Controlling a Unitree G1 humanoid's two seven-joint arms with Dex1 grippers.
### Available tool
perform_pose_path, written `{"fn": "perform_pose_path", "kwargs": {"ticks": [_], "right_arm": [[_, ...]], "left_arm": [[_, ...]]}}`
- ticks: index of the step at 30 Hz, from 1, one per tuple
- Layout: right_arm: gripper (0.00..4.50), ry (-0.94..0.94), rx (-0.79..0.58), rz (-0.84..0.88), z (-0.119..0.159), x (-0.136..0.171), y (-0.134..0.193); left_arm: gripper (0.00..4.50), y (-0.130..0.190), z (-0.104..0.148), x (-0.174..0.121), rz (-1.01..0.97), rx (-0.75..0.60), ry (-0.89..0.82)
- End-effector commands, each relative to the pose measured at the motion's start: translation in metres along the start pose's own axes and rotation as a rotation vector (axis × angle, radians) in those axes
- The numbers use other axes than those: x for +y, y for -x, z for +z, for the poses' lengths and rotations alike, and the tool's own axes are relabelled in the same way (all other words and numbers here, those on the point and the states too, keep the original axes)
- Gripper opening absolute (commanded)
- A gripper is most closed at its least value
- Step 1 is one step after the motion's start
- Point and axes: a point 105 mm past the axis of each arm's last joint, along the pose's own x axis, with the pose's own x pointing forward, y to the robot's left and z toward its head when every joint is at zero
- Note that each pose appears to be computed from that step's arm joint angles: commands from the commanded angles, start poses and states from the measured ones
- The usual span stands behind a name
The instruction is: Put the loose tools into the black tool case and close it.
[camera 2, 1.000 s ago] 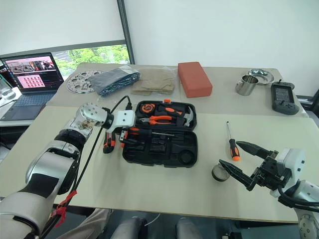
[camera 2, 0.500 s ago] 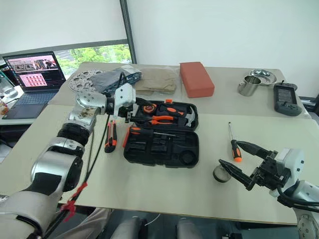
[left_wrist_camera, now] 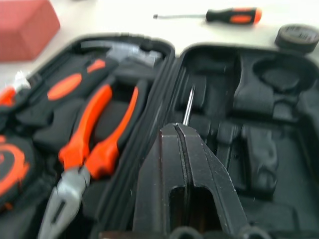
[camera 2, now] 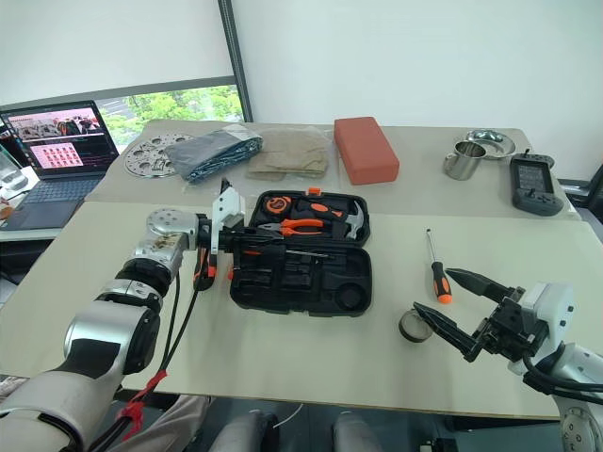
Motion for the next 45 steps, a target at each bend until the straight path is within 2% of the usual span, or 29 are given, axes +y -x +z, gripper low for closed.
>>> {"fn": "perform_pose_path", "kwargs": {"ticks": [1,7,15,27,33,45], "right_arm": [[4.5,0.064,-0.033,-0.007,0.012,-0.001,0.003],[4.5,0.06,-0.031,-0.008,0.01,0.0,0.005],[4.5,0.061,-0.029,-0.01,0.012,0.002,0.005],[4.5,0.062,-0.027,-0.007,0.014,0.002,0.003],[4.5,0.061,-0.03,-0.004,0.013,0.002,0.002],[4.5,0.061,-0.031,0.012,0.013,0.0,-0.001]], "left_arm": [[0.01,-0.001,-0.005,0.002,0.017,0.053,-0.04],[0.01,-0.004,-0.033,-0.004,0.03,0.195,-0.065],[0.01,-0.014,-0.049,-0.014,0.015,0.245,-0.063],[0.01,-0.017,-0.051,-0.016,0.024,0.226,-0.018],[0.01,-0.023,-0.04,-0.011,0.062,0.14,0.038],[0.01,-0.029,-0.044,-0.022,0.022,0.113,0.076]]}}
